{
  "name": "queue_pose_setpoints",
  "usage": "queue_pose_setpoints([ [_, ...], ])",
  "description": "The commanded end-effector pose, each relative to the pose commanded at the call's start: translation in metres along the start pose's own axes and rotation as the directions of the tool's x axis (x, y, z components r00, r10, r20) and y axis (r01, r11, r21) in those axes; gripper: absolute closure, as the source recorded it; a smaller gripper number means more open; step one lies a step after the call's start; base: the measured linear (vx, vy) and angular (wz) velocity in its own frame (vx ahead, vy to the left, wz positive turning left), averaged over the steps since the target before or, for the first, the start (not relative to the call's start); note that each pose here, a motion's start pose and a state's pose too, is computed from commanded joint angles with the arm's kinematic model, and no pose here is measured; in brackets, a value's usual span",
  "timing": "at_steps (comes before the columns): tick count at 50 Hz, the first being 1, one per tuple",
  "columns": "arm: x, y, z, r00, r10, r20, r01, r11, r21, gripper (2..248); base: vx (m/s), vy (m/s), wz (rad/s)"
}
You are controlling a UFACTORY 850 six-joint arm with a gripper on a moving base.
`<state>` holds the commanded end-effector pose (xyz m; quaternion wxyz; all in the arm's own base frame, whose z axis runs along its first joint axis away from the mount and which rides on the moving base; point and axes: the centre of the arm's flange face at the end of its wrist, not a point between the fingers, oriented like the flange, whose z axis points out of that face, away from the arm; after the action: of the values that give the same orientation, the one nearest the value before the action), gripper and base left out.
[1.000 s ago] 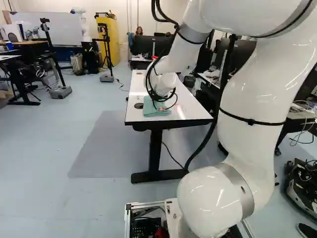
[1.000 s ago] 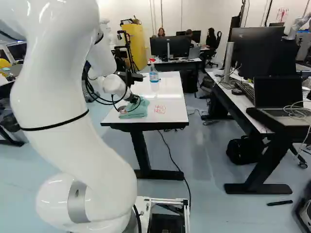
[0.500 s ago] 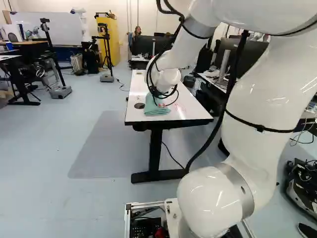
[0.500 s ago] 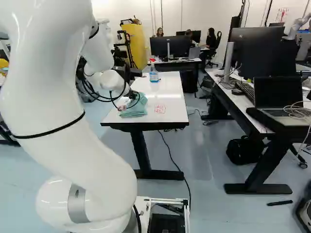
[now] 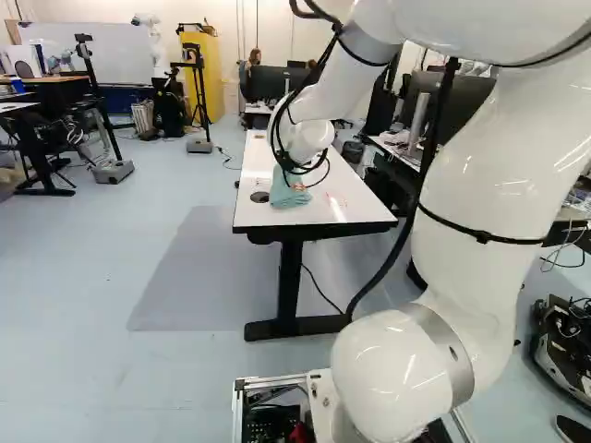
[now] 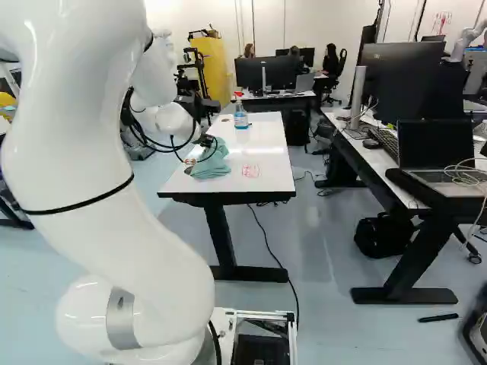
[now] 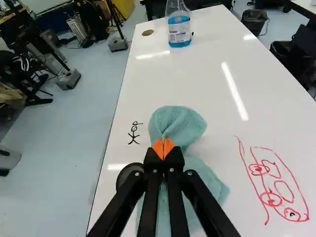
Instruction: Clean the table with the green towel
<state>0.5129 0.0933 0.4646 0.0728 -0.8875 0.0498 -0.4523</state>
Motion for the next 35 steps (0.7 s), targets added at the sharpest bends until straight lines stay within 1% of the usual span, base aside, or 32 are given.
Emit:
queue_pose_setpoints([
  [35, 0.023, -0.046, 0.052, 0.999, -0.031, -0.013, 0.032, 0.998, 0.053, 230, 0.0, 0.0, 0.0],
])
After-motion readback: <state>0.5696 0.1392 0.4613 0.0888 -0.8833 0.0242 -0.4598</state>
